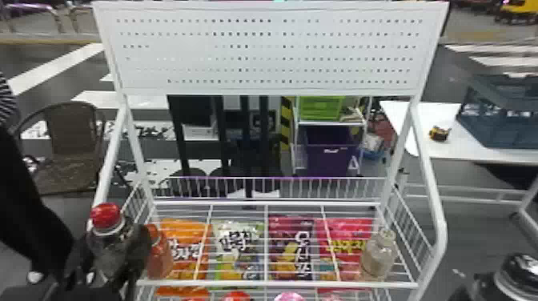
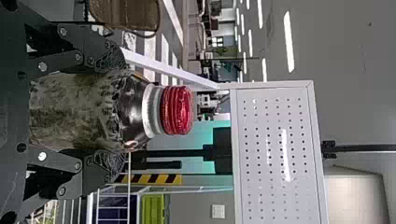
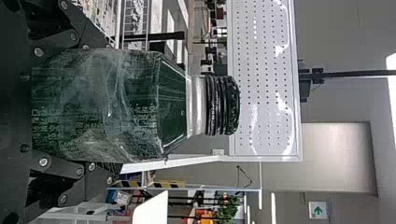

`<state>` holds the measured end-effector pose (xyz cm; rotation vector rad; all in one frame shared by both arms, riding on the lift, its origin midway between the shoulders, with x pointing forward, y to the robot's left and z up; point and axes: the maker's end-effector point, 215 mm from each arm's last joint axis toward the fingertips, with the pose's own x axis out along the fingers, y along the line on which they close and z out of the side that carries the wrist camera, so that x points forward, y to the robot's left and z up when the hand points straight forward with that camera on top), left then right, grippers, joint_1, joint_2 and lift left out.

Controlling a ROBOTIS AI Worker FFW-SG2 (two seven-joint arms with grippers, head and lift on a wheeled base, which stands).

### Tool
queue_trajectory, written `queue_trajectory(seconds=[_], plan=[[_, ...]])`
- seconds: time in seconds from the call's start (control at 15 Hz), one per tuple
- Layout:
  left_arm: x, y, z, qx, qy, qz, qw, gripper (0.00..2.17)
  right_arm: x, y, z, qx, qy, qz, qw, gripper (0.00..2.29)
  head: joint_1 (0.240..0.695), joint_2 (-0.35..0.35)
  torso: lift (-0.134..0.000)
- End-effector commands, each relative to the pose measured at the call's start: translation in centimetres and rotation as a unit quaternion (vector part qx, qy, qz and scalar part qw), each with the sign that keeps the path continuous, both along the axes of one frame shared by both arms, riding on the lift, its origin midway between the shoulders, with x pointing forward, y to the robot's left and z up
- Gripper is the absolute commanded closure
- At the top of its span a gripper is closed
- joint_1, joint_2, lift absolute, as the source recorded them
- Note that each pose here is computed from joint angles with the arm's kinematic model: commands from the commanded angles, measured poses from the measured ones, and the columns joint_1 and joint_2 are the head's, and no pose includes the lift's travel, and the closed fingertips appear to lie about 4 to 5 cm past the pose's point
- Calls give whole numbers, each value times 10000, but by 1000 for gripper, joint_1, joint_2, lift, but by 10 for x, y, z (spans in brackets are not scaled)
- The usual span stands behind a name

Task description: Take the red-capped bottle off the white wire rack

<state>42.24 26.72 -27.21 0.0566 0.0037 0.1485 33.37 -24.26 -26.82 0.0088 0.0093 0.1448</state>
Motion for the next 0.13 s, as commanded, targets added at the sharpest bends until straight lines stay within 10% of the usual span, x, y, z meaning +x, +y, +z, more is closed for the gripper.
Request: queue_trajectory(seconds=[0.0, 0.07], plan=[[0, -2, 2, -18, -9, -13, 10000, 1841, -1, 0, 2, 7, -13, 1, 10000, 1217, 499, 0, 0], [0, -1, 3, -16, -18, -8, 10000, 1841, -2, 0, 0, 15, 10, -1, 10000, 1217, 499, 0, 0]])
